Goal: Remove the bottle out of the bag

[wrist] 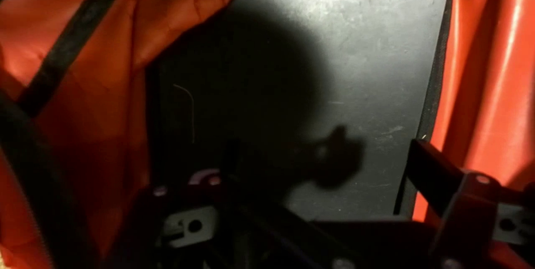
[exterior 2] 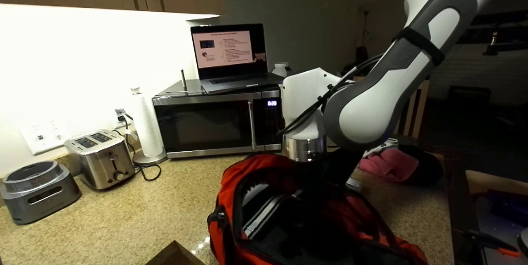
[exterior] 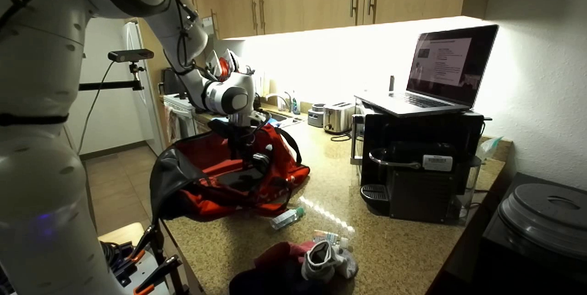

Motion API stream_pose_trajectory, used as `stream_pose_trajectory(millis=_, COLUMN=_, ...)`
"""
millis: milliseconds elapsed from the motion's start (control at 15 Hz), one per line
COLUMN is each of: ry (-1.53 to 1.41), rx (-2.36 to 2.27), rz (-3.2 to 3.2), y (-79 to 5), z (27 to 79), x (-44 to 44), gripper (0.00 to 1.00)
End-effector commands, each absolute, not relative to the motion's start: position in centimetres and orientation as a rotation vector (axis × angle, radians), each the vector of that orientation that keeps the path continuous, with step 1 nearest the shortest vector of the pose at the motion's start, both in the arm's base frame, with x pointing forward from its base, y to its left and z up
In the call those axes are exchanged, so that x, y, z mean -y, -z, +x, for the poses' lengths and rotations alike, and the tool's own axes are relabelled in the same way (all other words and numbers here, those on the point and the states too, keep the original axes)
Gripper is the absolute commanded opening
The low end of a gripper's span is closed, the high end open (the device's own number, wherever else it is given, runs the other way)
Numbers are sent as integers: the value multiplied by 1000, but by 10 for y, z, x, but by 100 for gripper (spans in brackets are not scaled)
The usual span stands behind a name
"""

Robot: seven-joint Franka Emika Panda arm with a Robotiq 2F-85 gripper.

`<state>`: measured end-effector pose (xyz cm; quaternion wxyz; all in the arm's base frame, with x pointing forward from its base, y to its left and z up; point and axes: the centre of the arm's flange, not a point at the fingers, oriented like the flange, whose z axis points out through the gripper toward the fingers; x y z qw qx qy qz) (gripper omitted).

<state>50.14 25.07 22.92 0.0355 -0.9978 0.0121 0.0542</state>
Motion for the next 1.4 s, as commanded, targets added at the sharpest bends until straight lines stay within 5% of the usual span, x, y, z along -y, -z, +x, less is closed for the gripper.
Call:
stream_pose_trajectory(millis=0, ry=-179, rx=-73, rz=-3056, y=-258, z=482, x=-226, gripper=100)
stream_pose_trajectory(millis=1333, ry=-81, rx=-626, rz=-2969, y=-312, z=440, x=-98, gripper=100)
